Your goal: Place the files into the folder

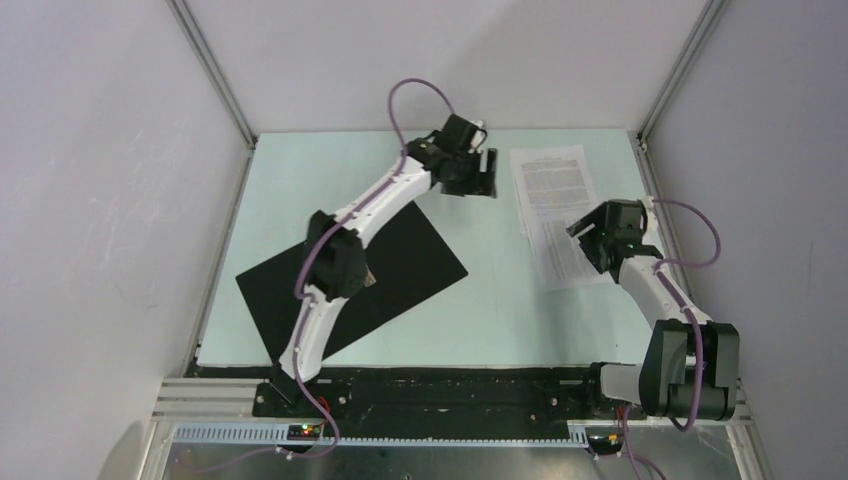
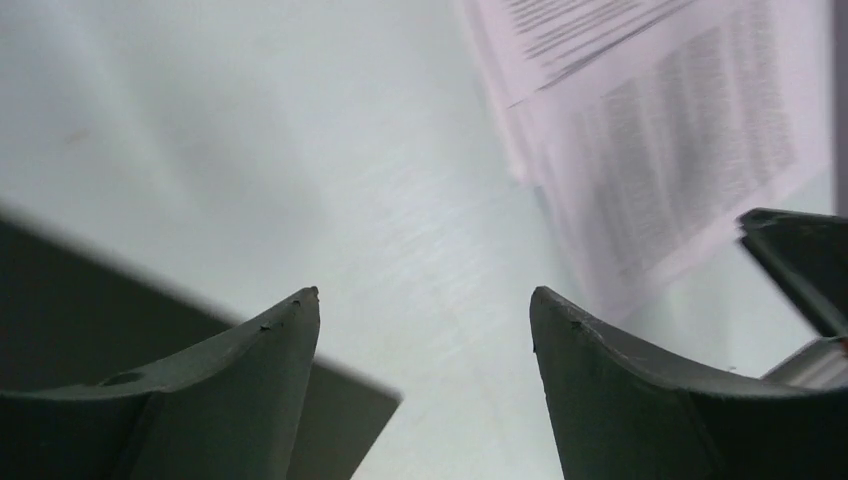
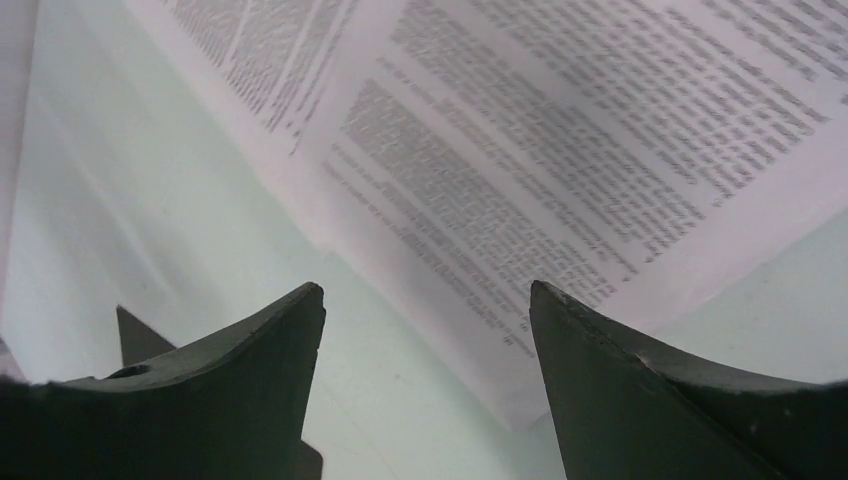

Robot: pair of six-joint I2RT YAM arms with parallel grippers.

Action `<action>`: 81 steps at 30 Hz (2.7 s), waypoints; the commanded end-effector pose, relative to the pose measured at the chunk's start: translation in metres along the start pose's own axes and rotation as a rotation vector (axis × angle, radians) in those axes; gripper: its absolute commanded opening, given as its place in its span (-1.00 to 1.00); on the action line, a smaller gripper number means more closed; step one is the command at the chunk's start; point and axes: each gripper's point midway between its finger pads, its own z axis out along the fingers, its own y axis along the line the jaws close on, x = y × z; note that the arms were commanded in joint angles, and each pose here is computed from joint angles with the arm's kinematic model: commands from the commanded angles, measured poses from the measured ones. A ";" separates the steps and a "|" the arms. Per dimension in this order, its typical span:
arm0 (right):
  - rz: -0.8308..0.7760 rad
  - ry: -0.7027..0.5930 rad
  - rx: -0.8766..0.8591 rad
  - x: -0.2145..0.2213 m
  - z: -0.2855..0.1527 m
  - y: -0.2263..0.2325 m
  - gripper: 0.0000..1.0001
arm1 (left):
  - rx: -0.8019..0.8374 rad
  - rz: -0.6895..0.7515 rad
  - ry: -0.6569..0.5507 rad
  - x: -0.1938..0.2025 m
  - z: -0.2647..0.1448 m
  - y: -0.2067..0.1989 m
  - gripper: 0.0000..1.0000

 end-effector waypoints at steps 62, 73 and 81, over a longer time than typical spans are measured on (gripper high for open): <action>0.447 -0.116 0.230 -0.082 0.054 -0.183 0.85 | 0.517 -0.230 0.007 0.004 0.030 -0.093 0.55; 0.200 0.037 0.273 -0.082 0.090 -0.136 0.97 | 0.436 -0.338 -0.010 -0.008 0.041 -0.050 0.54; 0.049 0.113 0.178 -0.086 0.112 -0.087 0.98 | 0.395 -0.396 0.030 0.003 0.061 -0.034 0.54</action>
